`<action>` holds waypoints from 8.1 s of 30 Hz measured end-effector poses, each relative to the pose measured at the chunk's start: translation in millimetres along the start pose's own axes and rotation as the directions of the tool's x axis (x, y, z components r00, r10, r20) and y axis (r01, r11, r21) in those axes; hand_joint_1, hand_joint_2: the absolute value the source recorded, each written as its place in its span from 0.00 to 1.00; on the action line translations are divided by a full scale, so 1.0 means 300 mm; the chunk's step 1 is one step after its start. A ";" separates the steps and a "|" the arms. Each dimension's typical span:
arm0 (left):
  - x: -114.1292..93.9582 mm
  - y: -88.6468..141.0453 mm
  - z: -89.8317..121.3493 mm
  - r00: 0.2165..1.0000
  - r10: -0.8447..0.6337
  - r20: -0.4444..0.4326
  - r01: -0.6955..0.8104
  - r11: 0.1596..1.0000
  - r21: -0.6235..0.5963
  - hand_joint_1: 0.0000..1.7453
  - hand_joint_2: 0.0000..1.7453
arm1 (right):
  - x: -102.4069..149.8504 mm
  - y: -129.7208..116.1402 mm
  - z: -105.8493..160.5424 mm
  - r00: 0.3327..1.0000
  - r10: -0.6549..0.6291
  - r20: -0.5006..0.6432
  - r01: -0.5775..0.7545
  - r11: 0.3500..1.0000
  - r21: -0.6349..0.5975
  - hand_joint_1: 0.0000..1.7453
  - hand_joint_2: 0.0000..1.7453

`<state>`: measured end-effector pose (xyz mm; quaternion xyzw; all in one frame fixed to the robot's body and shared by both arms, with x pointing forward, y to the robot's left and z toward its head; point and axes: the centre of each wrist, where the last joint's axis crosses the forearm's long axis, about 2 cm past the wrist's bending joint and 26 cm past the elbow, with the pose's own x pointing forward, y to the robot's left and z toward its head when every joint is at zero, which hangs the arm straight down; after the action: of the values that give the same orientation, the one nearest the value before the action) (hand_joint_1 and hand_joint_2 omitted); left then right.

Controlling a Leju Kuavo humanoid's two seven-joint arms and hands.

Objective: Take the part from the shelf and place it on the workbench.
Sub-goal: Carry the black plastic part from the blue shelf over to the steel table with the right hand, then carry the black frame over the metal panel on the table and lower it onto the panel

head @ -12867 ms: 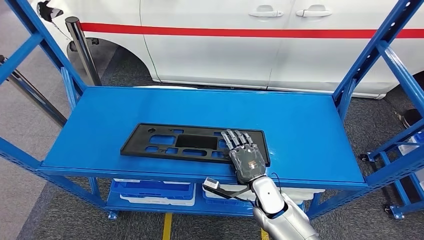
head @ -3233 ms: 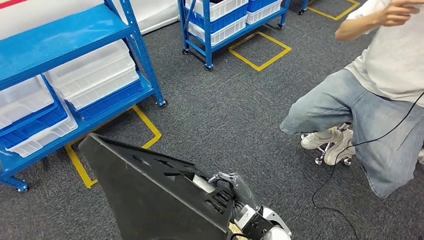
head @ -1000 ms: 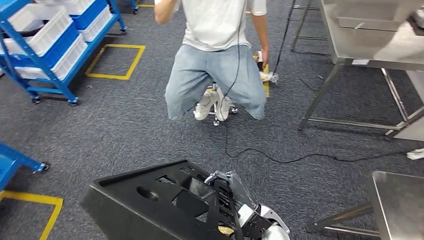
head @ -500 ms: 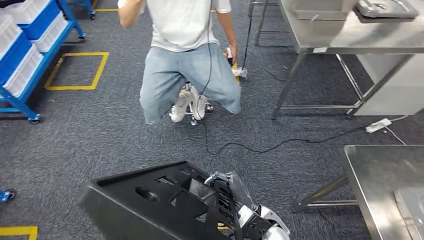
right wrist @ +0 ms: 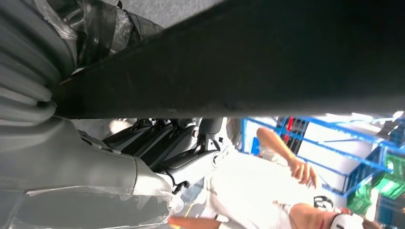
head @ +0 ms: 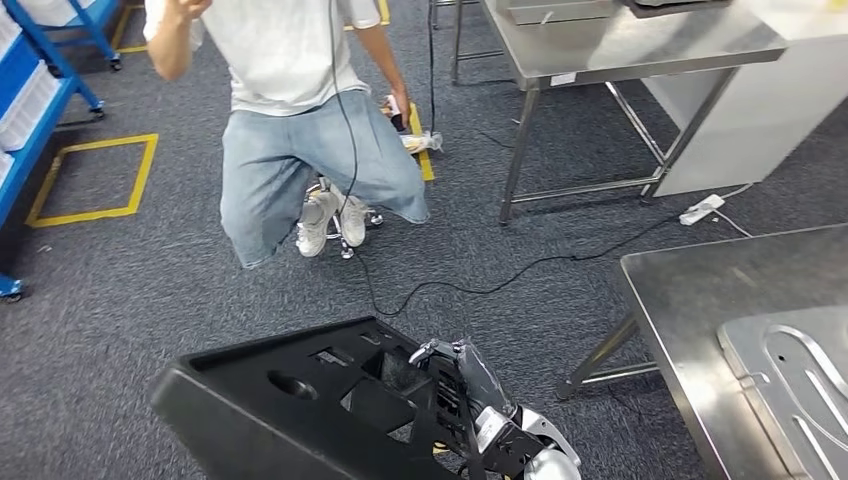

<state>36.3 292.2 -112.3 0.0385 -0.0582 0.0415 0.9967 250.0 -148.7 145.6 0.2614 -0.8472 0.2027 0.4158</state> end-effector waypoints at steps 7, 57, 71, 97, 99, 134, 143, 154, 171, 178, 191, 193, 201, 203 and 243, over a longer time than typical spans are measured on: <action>0.011 0.016 -0.001 1.000 0.004 0.009 -0.004 1.000 0.006 0.00 1.00 | 0.003 -0.008 -0.038 1.000 0.007 0.017 -0.007 1.000 -0.006 1.00 1.00; 0.008 0.022 -0.002 1.000 -0.016 0.004 0.016 1.000 0.003 0.00 1.00 | -0.001 -0.005 -0.039 1.000 0.009 0.004 -0.009 1.000 -0.014 1.00 1.00; -0.003 0.022 -0.002 1.000 -0.016 -0.004 0.016 1.000 0.005 0.00 1.00 | -0.004 -0.001 -0.034 1.000 0.006 -0.003 -0.006 1.000 -0.016 1.00 1.00; -0.006 0.025 -0.002 1.000 -0.015 -0.008 0.015 1.000 0.005 0.00 1.00 | -0.004 -0.001 -0.036 1.000 0.004 -0.004 -0.004 1.000 -0.017 1.00 1.00; 0.001 0.024 -0.002 1.000 -0.015 -0.004 0.015 1.000 0.004 0.00 1.00 | -0.004 0.000 -0.035 1.000 0.003 -0.005 -0.004 1.000 -0.017 1.00 1.00; 0.016 0.027 -0.002 0.997 -0.080 0.009 0.080 0.997 -0.010 0.00 1.00 | -0.025 -0.096 -0.253 0.989 0.124 -0.084 -0.130 0.989 -0.072 1.00 1.00; 0.031 0.021 -0.002 0.990 -0.138 0.020 0.138 0.990 -0.027 0.00 1.00 | -0.011 -0.180 -0.501 0.909 0.402 -0.112 -0.414 0.902 -0.123 1.00 1.00; 0.042 0.022 -0.002 0.979 -0.203 0.027 0.203 0.979 -0.029 0.00 1.00 | 0.018 -0.269 -0.670 0.580 0.785 -0.218 -0.809 0.523 -0.269 1.00 1.00; 0.102 0.004 0.000 0.963 -0.260 0.070 0.264 0.963 -0.047 0.00 1.00 | 0.036 -0.451 -0.687 -0.094 0.911 -0.402 -0.984 -0.148 -0.104 1.00 1.00; 0.116 -0.001 0.001 0.961 -0.264 0.080 0.268 0.962 -0.049 0.00 1.00 | 0.033 -0.523 -0.676 -0.129 0.844 -0.521 -0.982 -0.183 -0.052 1.00 1.00; 0.126 0.007 0.001 0.962 -0.259 0.083 0.263 0.964 -0.042 0.00 1.00 | -0.029 -0.592 -0.629 -0.281 0.765 -0.580 -0.957 -0.174 0.233 1.00 1.00; 0.119 0.005 0.001 0.963 -0.259 0.080 0.263 0.964 -0.045 0.00 1.00 | -0.029 -0.602 -0.625 -0.292 0.761 -0.579 -0.952 -0.173 0.252 1.00 1.00; 0.124 0.004 0.001 0.960 -0.264 0.092 0.268 0.962 -0.041 0.00 1.00 | -0.049 -0.625 -0.594 -0.326 0.773 -0.545 -0.923 -0.135 0.360 1.00 1.00; 0.123 0.004 0.001 0.960 -0.264 0.092 0.269 0.962 -0.041 0.00 1.00 | -0.050 -0.625 -0.592 -0.327 0.774 -0.542 -0.921 -0.132 0.367 1.00 1.00; 0.109 0.020 -0.001 0.962 -0.231 0.149 0.239 0.970 -0.038 0.00 0.00 | -0.083 -0.567 -0.618 -0.149 0.797 -0.586 -0.721 0.318 0.616 0.00 0.00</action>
<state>68.1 300.8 -108.2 0.0202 -0.1257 -0.0813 0.9885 477.8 -170.9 252.8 -0.4053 -0.4946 0.5341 0.5530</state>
